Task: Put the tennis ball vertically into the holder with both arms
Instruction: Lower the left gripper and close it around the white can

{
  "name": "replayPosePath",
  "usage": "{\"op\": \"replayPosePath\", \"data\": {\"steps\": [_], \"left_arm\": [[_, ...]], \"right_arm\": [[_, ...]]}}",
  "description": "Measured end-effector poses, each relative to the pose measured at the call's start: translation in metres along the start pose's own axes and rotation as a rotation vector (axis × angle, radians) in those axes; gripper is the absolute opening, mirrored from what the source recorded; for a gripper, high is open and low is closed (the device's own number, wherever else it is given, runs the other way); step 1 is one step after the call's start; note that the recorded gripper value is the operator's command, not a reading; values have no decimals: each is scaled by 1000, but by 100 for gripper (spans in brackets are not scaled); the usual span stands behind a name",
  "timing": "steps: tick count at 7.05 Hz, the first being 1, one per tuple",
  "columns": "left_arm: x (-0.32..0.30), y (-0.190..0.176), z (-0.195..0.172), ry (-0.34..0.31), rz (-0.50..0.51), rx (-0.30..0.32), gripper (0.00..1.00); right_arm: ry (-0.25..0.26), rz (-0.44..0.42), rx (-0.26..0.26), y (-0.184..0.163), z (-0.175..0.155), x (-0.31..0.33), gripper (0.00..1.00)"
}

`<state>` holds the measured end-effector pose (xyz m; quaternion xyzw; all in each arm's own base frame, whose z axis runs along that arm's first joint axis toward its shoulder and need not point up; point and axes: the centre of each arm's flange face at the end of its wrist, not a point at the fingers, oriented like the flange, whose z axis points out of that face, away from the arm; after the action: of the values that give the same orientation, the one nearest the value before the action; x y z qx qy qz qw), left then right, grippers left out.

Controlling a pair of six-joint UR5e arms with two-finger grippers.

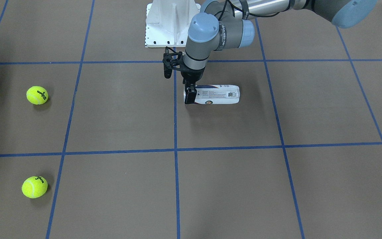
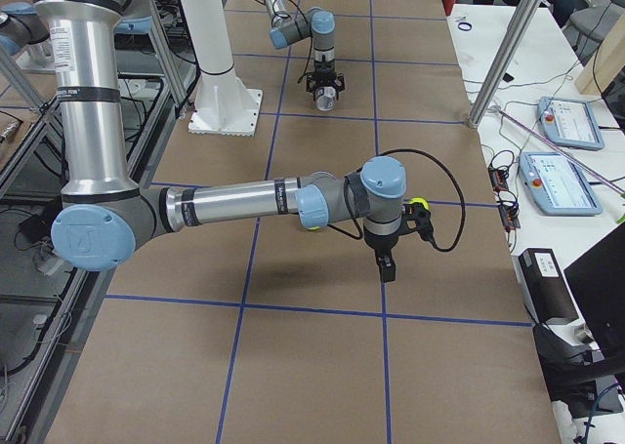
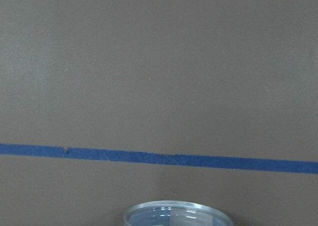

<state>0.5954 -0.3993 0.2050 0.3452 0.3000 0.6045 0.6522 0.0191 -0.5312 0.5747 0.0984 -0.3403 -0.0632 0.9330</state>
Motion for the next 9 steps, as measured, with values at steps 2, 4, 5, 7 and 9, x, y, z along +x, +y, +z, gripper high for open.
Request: {"op": "replayPosePath", "data": {"steps": [2,4,5,7,9], "left_arm": [[-2,2,11,2,-2,-7,99],[-2,4,17,5,-4,-17,97],[-1,5,19,7,-4,-20,92],[0,4,20,9,-2,-20,82],[0,5,20,8,-1,-21,71]], "right_arm": [[0,-1,0,0,0,0,100],[-1,-1,0,0,0,0,100],[-1,0,-1,0,0,0,100],[-1,1,-2,1,1,0,100],[-1,1,-1,1,1,0,100]]}}
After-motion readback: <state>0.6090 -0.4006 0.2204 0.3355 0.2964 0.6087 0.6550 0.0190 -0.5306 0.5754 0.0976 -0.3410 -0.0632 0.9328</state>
